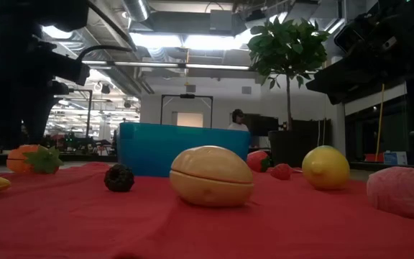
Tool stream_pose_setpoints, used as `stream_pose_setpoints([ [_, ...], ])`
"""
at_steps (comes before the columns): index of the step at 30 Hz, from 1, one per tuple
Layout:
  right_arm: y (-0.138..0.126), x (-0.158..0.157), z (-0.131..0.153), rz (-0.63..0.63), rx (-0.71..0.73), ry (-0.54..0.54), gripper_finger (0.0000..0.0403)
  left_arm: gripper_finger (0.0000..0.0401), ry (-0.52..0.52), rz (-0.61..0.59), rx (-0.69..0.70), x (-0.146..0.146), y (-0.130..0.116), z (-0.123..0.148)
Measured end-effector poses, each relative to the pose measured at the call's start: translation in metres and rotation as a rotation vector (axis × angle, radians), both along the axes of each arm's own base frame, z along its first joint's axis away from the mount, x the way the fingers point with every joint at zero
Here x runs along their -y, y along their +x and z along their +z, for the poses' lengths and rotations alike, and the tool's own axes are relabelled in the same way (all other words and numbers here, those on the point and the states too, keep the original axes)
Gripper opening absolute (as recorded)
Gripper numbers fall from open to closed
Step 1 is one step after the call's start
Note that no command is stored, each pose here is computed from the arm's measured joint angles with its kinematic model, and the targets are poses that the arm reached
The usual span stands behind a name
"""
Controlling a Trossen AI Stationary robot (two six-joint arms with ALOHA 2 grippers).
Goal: Pick and placing Produce into tupperware
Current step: Put the pumpkin into the blue bin
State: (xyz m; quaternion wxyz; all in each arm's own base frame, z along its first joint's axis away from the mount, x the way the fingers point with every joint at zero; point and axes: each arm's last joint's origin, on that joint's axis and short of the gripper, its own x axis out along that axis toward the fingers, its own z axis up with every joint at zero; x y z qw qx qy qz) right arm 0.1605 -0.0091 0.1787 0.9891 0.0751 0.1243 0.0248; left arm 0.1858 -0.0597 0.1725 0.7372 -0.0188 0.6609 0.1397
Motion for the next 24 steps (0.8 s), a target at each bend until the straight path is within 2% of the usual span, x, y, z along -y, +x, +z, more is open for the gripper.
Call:
stream_pose_setpoints([
  [13,0.0,0.0,0.0,0.001,0.0,0.004,0.0149,0.0256,0.036,0.043,0.025,-0.007,0.005,-0.002],
  [24,0.0,0.0,0.0,0.001,0.0,0.005,0.0149,0.0254,-0.045,0.097,-0.016,-0.02,-0.009,-0.034],
])
